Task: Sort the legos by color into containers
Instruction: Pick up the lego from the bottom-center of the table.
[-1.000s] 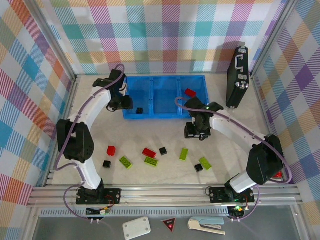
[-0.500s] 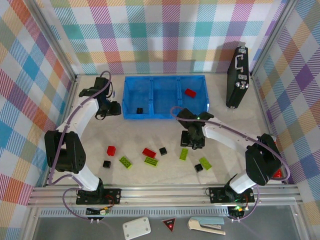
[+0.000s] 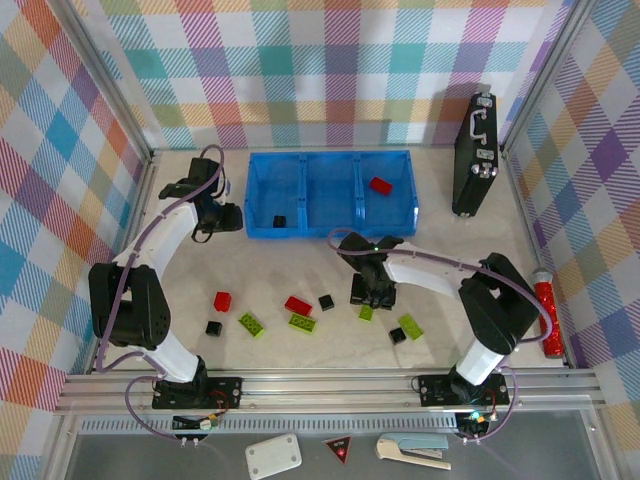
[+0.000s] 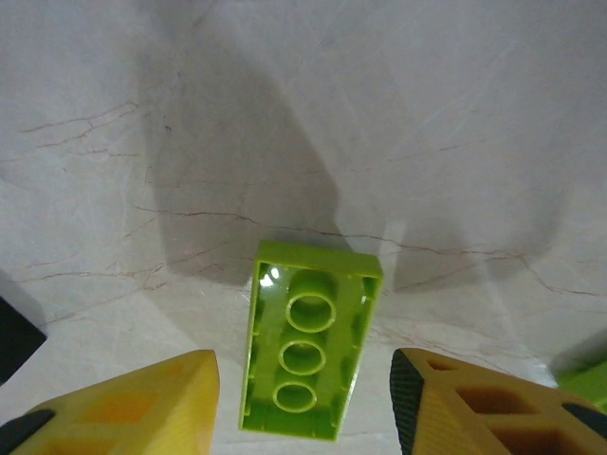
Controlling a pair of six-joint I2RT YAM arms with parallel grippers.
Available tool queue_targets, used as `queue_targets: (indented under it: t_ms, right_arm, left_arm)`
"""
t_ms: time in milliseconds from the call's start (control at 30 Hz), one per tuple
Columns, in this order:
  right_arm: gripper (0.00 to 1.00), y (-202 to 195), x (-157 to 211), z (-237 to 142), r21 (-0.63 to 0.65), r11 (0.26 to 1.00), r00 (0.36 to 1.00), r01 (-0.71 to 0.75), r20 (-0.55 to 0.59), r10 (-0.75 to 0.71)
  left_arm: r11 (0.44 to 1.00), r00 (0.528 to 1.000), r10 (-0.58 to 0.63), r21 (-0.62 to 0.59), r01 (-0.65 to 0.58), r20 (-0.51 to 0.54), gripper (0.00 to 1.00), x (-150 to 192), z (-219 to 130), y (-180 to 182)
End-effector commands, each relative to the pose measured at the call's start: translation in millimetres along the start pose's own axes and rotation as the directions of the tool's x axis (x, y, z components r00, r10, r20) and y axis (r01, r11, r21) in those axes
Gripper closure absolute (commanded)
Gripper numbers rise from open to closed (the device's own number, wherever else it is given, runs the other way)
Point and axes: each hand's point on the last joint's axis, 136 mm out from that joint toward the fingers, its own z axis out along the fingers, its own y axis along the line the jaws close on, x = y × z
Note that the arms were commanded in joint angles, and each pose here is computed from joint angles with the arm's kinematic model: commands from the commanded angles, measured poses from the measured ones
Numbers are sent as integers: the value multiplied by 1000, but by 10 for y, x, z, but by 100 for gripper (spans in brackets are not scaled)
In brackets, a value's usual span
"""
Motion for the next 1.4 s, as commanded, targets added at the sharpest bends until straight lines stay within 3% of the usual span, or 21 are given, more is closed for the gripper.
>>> queue_targets:
  t_ms: [0,400,667,900,1133,1367]
  right_arm:
    - [47,26,63,88,1,1000,999,-23,-23,23]
    - [60,-31,84,179,41,999,999,-17,-36,19]
    - [61,-41,52,139,61,998,1000,7,-27,-5]
    - [55,-33,58,198,71,997,999,25,-43,-22]
    - [61,-42,68,204,72,997,999,26,-45,-23]
    - [62,7,-67,-30,70,995,998,64,11,-65]
  left_arm:
    - [1000,999,4,0,-4,40,53,-43,-103,41]
    - [1000,999,3,8,-3,38,53,-41,-100,26]
    - [1000,999,4,7,-4,35,54,-34,-96,26]
    - [1000,999,3,7,-3,33,53,-29,-94,29]
    - [1000,1000,5,4,-5,31,53,-27,-88,32]
    - [1000,1000,3,6,-3,30,54,-23,-90,33]
